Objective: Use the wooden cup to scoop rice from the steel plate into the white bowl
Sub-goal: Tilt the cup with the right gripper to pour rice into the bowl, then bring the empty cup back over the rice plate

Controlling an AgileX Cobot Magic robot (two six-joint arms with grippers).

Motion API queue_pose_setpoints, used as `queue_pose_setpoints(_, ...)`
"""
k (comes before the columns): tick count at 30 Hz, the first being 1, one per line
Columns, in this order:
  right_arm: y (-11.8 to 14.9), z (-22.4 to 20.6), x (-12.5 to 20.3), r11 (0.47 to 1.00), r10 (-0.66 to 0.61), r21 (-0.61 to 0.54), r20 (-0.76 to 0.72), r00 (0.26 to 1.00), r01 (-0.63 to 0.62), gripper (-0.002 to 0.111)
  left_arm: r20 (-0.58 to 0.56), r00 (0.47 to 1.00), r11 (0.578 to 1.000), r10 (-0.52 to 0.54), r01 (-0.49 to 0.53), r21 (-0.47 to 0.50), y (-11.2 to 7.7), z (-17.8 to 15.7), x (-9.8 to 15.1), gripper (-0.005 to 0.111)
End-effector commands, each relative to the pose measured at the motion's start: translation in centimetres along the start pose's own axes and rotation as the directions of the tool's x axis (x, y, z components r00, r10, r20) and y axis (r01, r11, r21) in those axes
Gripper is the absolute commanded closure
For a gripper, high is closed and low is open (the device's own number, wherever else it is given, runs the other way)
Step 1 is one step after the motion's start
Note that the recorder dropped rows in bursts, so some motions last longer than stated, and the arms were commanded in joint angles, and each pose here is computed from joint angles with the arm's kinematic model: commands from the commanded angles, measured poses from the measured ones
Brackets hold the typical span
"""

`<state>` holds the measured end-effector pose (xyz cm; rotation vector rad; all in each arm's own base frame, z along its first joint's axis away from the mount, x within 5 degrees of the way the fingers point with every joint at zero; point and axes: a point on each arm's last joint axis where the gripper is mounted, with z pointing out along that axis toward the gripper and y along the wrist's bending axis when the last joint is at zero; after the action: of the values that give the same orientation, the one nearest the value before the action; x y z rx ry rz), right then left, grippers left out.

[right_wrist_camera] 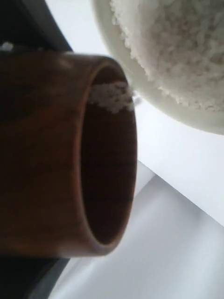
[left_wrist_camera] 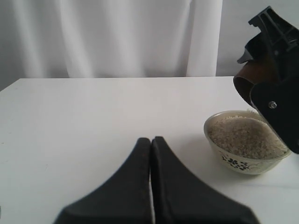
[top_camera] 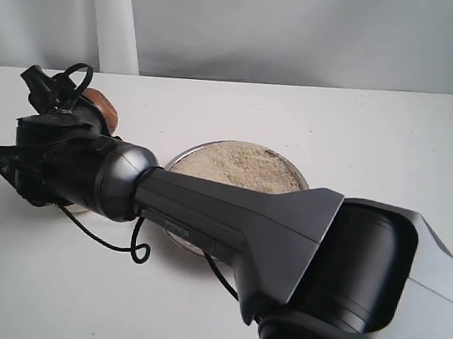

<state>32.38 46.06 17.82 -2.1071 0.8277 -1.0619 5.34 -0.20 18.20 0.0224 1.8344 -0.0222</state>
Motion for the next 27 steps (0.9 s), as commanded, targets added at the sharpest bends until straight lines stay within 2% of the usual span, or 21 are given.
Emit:
queue_pose_setpoints(1,-1.0,-0.5,0.4,0.997,-0.062,0.051,-0.014,0.998,0.063,0.108,0.007,1.000,1.000,-0.003,0.003,0.002,0.0,0.0,0.0,0.107)
queue_pose_setpoints(10,-1.1,-0.5,0.7,0.995,-0.077,0.059,-0.050,0.996,0.080,0.108,0.007,1.000,1.000,-0.003,0.003,0.002,0.0,0.0,0.0,0.107)
queue_pose_setpoints(12,-1.2,-0.7,0.9,0.998,-0.008,0.060,-0.050,0.999,0.011,0.108,0.007,1.000,1.000,-0.003,0.003,0.002,0.0,0.0,0.0,0.107)
queue_pose_setpoints(14,-1.7,-1.1,1.3,0.985,0.166,0.061,-0.031,0.986,-0.164,0.108,0.007,1.000,1.000,-0.003,0.003,0.002,0.0,0.0,0.0,0.107)
queue_pose_setpoints(17,-2.5,-2.3,2.5,0.932,0.363,0.032,-0.032,0.931,-0.362,0.108,0.007,1.000,1.000,-0.003,0.003,0.002,0.0,0.0,0.0,0.107)
queue_pose_setpoints(21,-3.6,-4.3,5.5,0.845,0.528,-0.057,-0.065,0.847,-0.532,0.108,0.007,1.000,1.000,-0.003,0.003,0.002,0.0,0.0,0.0,0.107)
queue_pose_setpoints(27,-4.4,-7.3,11.7,0.637,0.720,-0.244,-0.148,0.677,-0.731,0.108,0.007,1.000,1.000,-0.003,0.003,0.002,0.0,0.0,0.0,0.107)
